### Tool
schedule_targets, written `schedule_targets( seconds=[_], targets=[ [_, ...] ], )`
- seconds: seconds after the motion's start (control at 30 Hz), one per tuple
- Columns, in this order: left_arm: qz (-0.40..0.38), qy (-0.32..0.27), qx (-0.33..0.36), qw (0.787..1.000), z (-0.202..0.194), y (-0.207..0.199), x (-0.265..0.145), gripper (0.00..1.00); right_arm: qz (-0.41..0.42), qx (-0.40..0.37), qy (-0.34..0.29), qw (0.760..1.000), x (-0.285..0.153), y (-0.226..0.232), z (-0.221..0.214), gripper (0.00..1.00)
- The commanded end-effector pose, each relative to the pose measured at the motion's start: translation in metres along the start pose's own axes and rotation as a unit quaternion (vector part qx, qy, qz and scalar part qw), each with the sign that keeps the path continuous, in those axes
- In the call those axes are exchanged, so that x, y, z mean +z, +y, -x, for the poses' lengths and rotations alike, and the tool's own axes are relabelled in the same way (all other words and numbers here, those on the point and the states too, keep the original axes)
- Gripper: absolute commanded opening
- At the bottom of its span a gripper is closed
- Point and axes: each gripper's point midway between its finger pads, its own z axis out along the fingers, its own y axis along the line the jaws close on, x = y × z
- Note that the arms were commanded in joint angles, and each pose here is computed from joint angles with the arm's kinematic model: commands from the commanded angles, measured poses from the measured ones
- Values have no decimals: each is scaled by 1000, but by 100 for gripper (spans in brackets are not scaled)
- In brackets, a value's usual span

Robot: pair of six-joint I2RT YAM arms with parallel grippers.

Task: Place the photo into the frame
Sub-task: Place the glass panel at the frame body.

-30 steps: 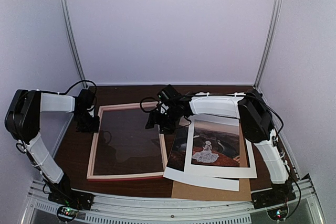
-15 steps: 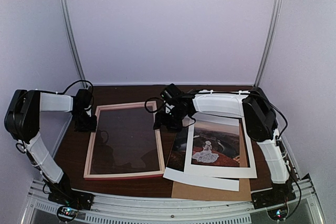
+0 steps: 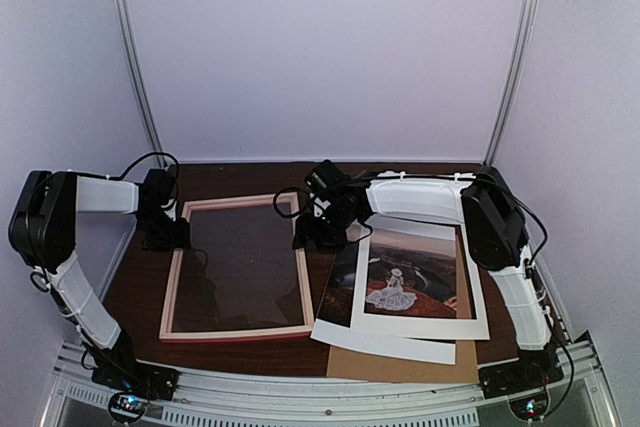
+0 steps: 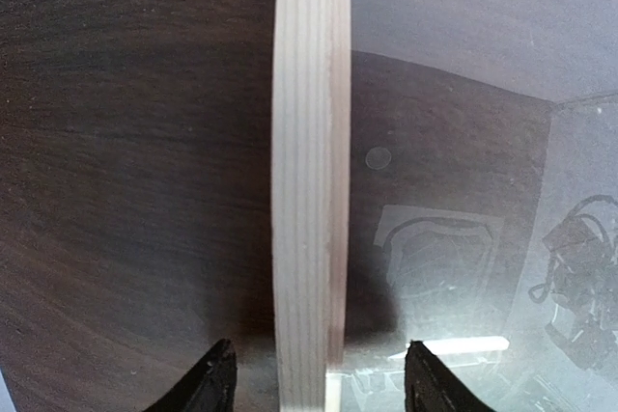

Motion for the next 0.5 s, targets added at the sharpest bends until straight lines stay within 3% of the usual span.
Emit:
schedule_targets(
  seconds=[0.0, 0.33, 0.47],
  targets=[
    [-26, -28, -18, 999, 13, -7, -7, 64, 10, -8, 1, 1000, 3, 6, 6, 65],
    [-38, -54, -39, 997, 18, -9, -16, 80, -29, -40, -19, 999, 12, -3, 21, 62],
    [-33, -47, -40, 998, 14, -7, -13, 81, -38, -45, -25, 998, 17, -5, 26, 62]
  ],
)
